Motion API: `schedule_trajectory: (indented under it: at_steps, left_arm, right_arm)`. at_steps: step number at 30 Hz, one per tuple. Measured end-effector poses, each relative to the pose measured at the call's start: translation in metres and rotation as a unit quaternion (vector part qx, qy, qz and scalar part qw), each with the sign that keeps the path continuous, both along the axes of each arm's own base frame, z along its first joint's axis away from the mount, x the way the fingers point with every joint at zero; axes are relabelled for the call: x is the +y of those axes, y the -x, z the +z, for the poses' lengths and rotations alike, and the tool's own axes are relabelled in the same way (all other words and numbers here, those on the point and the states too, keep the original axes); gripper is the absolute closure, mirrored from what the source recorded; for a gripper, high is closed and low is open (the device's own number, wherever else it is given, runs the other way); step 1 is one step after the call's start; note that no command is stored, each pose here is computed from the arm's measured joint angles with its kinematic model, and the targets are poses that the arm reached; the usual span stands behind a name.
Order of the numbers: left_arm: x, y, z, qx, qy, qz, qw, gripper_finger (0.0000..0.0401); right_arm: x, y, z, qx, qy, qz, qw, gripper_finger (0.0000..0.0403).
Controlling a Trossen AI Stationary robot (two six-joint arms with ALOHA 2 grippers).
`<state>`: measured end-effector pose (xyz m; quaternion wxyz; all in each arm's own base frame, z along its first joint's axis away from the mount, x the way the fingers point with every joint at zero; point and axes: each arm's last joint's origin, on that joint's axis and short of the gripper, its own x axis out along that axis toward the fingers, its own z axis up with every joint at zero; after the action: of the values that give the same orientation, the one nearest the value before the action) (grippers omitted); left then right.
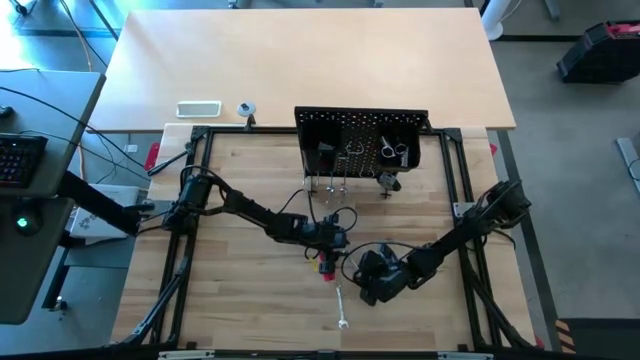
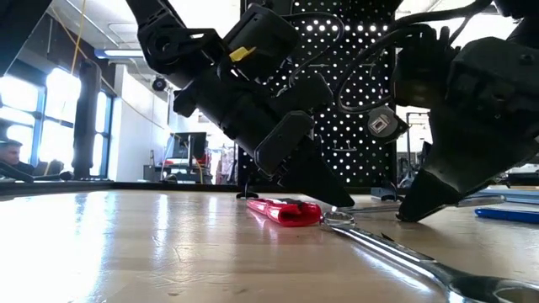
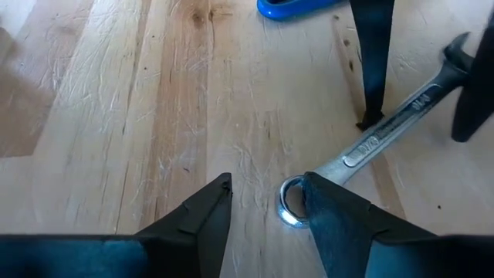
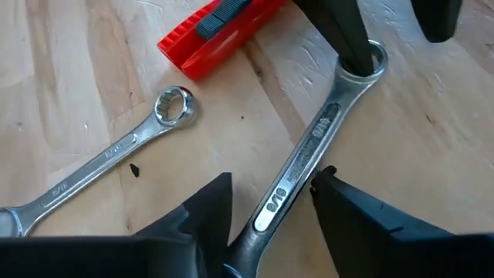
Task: Hang tools onto peg board
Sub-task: Hang the wrench on the peg board
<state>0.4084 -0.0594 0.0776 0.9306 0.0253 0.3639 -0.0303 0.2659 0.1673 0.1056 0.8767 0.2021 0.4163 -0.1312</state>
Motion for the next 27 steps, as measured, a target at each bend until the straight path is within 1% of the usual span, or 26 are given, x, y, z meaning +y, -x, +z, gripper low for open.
schedule_trajectory:
  at_steps: [3, 7, 8, 9, 14, 17, 22, 27]
  left_arm:
    - [0.0, 0.0, 0.0, -0.001, 0.0, 0.0, 1.0, 0.0253]
    - [-0.001, 0.002, -0.001, 0.006, 0.005, -0.007, 1.0, 0.0256]
    - [-0.002, 0.002, 0.0, 0.006, 0.007, -0.01, 1.0, 0.0257]
    - [-0.002, 0.002, 0.0, 0.007, 0.007, -0.011, 1.0, 0.0257]
    - [-0.002, 0.001, 0.0, 0.005, 0.008, -0.012, 1.0, 0.0257]
    - [-0.002, 0.001, 0.004, -0.002, 0.009, -0.012, 1.0, 0.0257]
    - [-0.001, 0.003, 0.023, -0.012, 0.003, -0.02, 1.0, 0.0257]
    - [-0.001, 0.01, 0.047, -0.012, -0.012, -0.027, 0.999, 0.0257]
  right_arm:
    - [0.0, 0.0, 0.0, 0.002, 0.001, 0.0, 1.0, 0.0277]
    - [-0.002, 0.002, -0.001, 0.009, 0.006, 0.002, 1.0, 0.0362]
    - [-0.002, 0.002, -0.002, 0.012, 0.01, 0.007, 1.0, 0.0378]
    - [-0.002, 0.002, -0.002, 0.012, 0.012, 0.01, 1.0, 0.0385]
    - [-0.002, 0.003, -0.002, 0.014, 0.014, 0.014, 1.0, 0.0375]
    - [-0.002, 0.003, -0.002, 0.012, 0.016, 0.014, 1.0, 0.0384]
    - [0.0, 0.003, -0.001, 0.002, 0.025, 0.016, 1.0, 0.0387]
    - [0.004, 0.004, 0.003, -0.013, 0.035, 0.018, 0.999, 0.0401]
